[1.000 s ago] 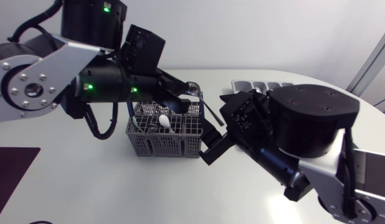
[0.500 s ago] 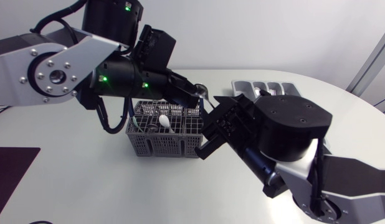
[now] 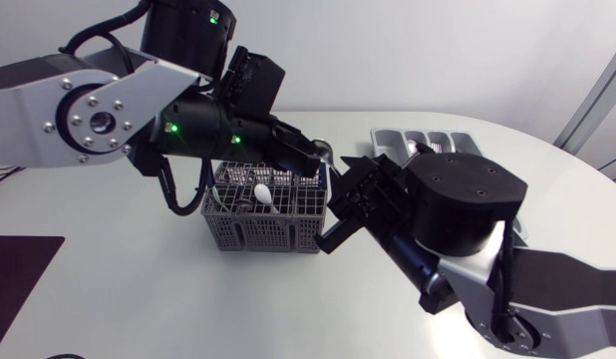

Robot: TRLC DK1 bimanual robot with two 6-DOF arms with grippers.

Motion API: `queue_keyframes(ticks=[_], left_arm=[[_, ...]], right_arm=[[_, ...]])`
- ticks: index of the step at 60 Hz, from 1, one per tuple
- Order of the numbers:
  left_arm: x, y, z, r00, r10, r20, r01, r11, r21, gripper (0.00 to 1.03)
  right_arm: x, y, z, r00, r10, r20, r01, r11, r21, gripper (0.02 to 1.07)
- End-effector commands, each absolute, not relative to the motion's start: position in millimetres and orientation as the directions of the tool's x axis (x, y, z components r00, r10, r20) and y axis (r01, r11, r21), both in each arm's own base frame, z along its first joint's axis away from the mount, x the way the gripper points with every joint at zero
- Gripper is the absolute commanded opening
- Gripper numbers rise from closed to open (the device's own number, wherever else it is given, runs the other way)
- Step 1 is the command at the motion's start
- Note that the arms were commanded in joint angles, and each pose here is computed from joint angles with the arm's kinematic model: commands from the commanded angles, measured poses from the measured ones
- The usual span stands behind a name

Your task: Unload the cutlery basket into the drawer organizer.

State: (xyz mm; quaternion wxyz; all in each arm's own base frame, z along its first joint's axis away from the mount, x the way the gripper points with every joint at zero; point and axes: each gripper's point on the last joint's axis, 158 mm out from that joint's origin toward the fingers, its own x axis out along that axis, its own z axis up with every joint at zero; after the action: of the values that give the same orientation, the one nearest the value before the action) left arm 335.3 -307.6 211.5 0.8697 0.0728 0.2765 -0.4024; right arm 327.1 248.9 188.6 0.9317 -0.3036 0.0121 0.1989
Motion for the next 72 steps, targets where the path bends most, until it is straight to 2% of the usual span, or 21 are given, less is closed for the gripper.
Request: queue_keyframes(ticks=[1, 23, 31, 72], left_arm=[[333, -315, 221, 0.512, -0.677, -0.529, 0.745, 0.657, -0.119, 0.03], [326, -315, 222, 0.504, -0.681, -0.531, 0.753, 0.648, -0.117, 0.03], [325, -315, 222, 0.503, -0.682, -0.531, 0.754, 0.646, -0.117, 0.03], [320, -312, 219, 0.496, -0.683, -0.537, 0.756, 0.644, -0.121, 0.04]], right_arm=[[328, 241, 173, 0.927, 0.337, -0.167, -0.368, 0.719, -0.590, 0.31], [324, 241, 170, 0.922, 0.346, -0.173, -0.378, 0.712, -0.592, 0.28], [323, 242, 169, 0.918, 0.356, -0.175, -0.387, 0.708, -0.591, 0.21], [320, 240, 166, 0.916, 0.358, -0.179, -0.391, 0.707, -0.588, 0.19]])
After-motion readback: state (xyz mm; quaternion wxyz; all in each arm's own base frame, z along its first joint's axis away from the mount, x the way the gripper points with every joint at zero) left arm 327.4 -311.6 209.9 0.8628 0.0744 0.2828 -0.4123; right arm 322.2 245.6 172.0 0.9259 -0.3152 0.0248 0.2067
